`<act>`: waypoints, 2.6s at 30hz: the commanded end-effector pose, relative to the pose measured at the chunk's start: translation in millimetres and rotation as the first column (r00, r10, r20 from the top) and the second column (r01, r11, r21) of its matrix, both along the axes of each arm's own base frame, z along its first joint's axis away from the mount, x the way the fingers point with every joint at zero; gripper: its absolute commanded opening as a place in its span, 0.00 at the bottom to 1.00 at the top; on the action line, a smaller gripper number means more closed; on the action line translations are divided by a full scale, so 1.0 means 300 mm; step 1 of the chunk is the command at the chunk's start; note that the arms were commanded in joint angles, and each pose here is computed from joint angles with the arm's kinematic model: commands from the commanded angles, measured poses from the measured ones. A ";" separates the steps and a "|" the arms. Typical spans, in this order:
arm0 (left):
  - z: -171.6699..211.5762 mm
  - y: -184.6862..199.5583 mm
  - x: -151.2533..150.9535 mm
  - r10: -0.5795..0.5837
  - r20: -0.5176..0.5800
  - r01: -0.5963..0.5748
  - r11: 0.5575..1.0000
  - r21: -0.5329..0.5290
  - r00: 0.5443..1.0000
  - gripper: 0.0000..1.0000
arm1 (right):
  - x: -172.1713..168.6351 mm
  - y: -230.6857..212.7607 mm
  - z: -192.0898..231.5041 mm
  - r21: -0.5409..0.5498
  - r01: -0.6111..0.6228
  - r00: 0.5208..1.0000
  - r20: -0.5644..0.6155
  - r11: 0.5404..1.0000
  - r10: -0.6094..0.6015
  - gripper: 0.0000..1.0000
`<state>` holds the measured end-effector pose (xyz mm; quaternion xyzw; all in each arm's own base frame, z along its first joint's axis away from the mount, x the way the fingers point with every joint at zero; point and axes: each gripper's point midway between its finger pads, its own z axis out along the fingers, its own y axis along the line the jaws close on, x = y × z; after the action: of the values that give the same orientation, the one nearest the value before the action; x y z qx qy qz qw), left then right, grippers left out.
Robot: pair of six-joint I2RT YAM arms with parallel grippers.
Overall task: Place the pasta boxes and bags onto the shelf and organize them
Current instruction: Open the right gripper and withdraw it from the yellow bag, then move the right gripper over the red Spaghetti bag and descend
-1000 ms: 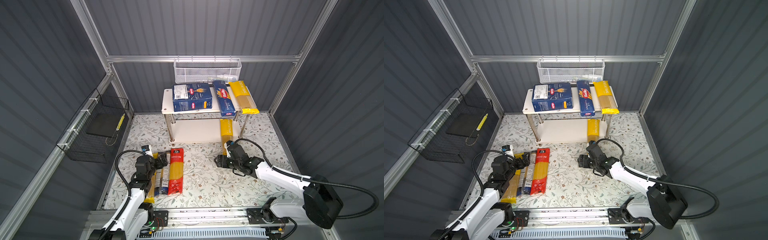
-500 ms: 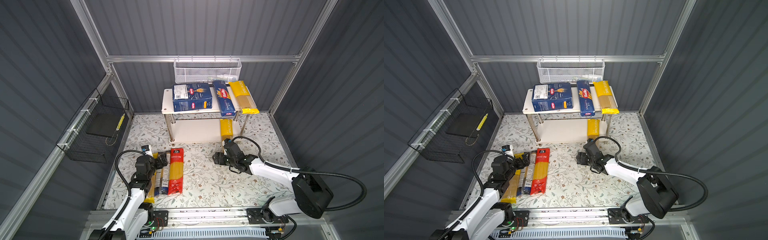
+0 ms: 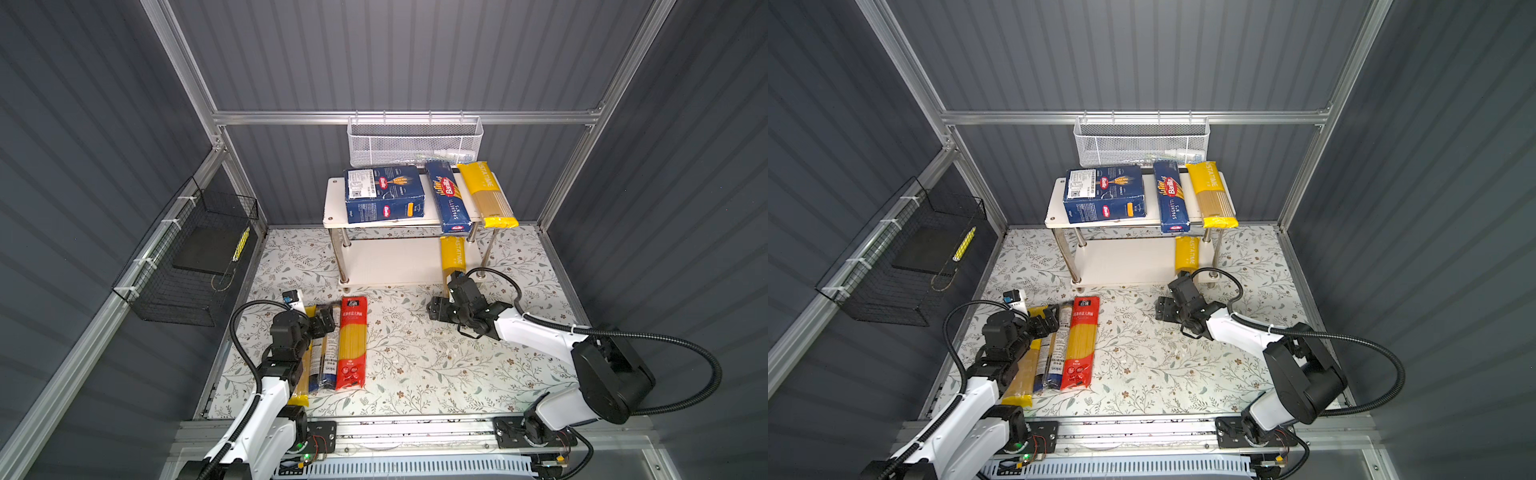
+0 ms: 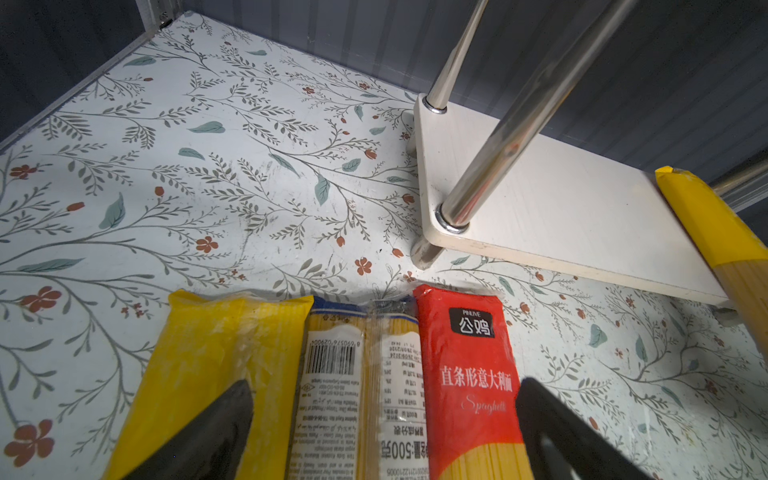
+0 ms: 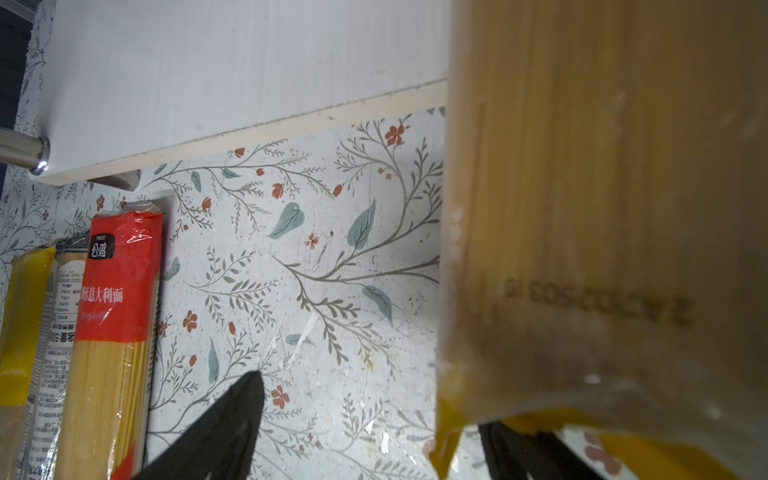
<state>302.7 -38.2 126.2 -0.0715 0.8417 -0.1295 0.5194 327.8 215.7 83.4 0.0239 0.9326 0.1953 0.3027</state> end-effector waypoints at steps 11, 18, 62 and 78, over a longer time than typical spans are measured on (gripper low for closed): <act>0.037 0.008 0.009 0.003 0.022 -0.003 1.000 0.016 1.000 1.00 | 0.118 -0.039 0.084 -0.023 0.014 0.996 0.086 1.000 -0.012 0.82; 0.037 0.009 0.009 0.004 0.022 -0.005 1.000 0.017 1.000 1.00 | 0.158 -0.051 0.086 -0.030 0.015 0.996 0.085 0.999 -0.012 0.83; 0.044 0.031 -0.016 0.039 0.005 -0.039 0.997 0.060 0.999 1.00 | -0.375 0.802 0.012 -0.039 -0.276 0.950 -0.163 0.960 0.267 0.99; -0.001 0.089 0.023 0.143 -0.079 -0.138 0.988 0.070 0.987 1.00 | -0.383 0.846 -0.138 -0.236 -0.222 0.953 -0.257 0.946 0.160 0.99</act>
<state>301.3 -18.7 108.8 -0.1006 0.8693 -0.0704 0.4787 212.4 483.9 45.8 -0.0930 0.9715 0.1390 0.1682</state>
